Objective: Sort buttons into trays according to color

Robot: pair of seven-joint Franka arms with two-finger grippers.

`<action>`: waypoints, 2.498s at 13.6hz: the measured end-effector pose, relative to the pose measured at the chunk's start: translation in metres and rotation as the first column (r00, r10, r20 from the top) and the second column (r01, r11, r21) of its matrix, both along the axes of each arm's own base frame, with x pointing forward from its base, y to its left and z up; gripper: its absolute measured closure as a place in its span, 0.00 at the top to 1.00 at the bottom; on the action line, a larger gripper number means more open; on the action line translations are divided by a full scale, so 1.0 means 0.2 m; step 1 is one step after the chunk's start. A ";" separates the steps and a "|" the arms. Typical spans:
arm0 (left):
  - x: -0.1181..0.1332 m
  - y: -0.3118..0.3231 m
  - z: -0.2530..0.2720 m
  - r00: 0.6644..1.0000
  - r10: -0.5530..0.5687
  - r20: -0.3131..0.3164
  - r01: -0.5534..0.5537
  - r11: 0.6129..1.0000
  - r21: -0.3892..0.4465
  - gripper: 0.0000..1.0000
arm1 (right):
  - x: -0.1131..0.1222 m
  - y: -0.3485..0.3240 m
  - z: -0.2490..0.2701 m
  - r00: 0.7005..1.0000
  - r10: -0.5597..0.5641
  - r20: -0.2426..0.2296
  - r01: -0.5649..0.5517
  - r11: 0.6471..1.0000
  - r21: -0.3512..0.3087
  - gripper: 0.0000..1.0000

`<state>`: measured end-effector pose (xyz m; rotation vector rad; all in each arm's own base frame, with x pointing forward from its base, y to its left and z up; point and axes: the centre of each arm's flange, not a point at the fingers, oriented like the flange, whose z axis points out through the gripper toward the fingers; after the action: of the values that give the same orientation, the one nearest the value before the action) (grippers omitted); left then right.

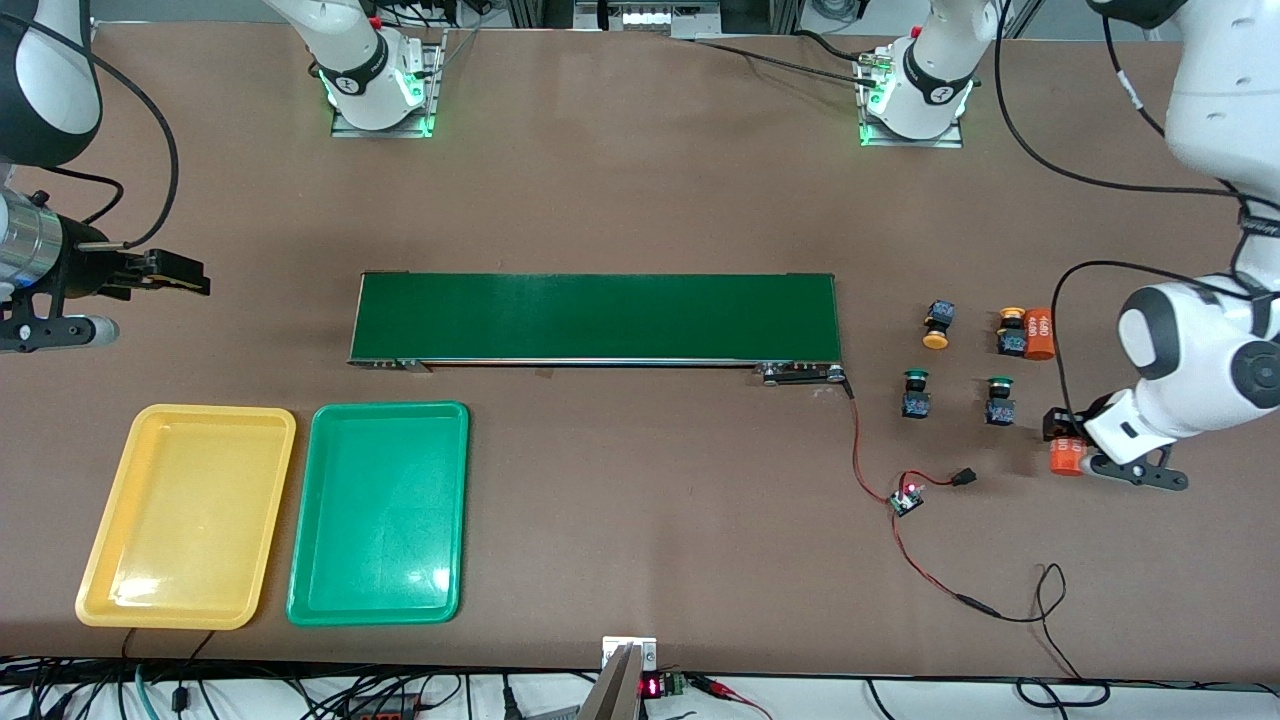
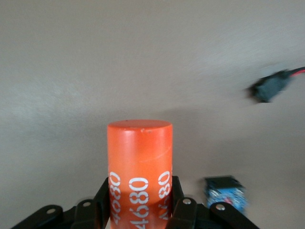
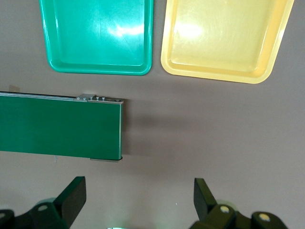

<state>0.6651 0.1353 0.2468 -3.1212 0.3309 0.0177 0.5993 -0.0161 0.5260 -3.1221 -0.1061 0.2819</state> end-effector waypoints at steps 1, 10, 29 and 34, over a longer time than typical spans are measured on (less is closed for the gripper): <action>0.00 -0.07 0.11 1.000 -0.019 -0.014 0.019 1.000 -0.011 0.50 | 0.00 0.00 0.00 1.000 0.000 0.000 0.000 1.000 0.000 1.00; -0.19 -1.21 0.54 0.827 -0.539 -0.162 0.503 0.837 -0.217 0.50 | 0.00 0.00 0.00 1.000 0.001 -0.001 -0.001 1.000 0.000 1.00; -0.79 -2.14 0.04 0.145 -0.989 -0.035 0.964 0.149 -0.221 0.50 | 0.00 0.00 -0.02 1.000 0.001 -0.018 -0.001 1.000 0.001 1.00; -0.79 -2.18 0.04 0.133 -0.991 -0.023 0.969 0.135 -0.208 0.86 | -0.01 0.00 -0.03 1.000 0.001 -0.024 -0.001 1.000 0.001 1.00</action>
<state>0.5066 -0.3005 0.2549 -2.2299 2.4075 0.2410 0.5983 -0.0154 0.5203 -3.1166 -0.1076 0.3189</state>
